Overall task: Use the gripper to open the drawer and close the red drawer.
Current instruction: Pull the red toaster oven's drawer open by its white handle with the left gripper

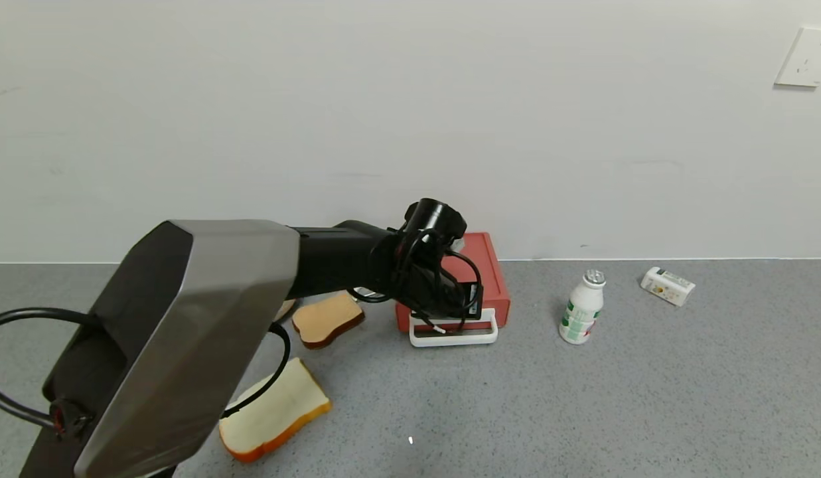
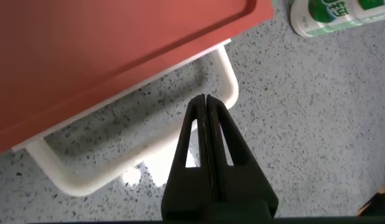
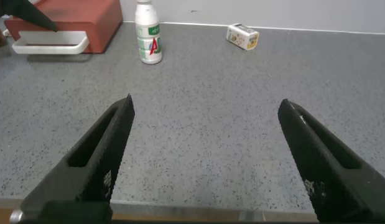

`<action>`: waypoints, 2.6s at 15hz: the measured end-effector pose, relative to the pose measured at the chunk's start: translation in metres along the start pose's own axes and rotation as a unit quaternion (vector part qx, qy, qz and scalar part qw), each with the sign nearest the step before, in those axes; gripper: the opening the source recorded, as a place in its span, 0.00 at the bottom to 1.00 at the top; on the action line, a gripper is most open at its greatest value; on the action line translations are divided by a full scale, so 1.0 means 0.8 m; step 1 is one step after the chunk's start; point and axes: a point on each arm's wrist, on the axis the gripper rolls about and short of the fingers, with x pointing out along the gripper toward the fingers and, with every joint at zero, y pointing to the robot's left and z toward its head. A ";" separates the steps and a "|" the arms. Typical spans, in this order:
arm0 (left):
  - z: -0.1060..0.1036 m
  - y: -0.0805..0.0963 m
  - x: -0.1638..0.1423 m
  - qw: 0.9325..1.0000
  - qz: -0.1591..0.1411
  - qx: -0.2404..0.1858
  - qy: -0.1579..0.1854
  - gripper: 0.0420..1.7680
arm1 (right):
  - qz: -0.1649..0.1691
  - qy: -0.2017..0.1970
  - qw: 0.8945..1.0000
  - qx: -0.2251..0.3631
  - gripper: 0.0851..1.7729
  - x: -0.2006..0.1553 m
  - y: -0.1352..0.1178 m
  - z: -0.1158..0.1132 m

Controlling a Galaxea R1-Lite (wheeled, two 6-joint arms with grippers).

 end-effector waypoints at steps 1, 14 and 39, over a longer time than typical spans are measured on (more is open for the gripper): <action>-0.001 0.001 0.006 1.000 0.000 0.000 0.000 0.04 | 0.000 0.000 1.000 0.000 0.96 0.000 0.000 0.000; -0.009 0.014 0.036 1.000 0.003 -0.011 -0.002 0.04 | 0.000 0.000 1.000 0.000 0.96 0.000 0.000 0.000; -0.077 -0.030 0.013 0.986 0.058 -0.109 0.113 0.04 | 0.000 0.000 1.000 0.000 0.96 0.000 0.000 0.000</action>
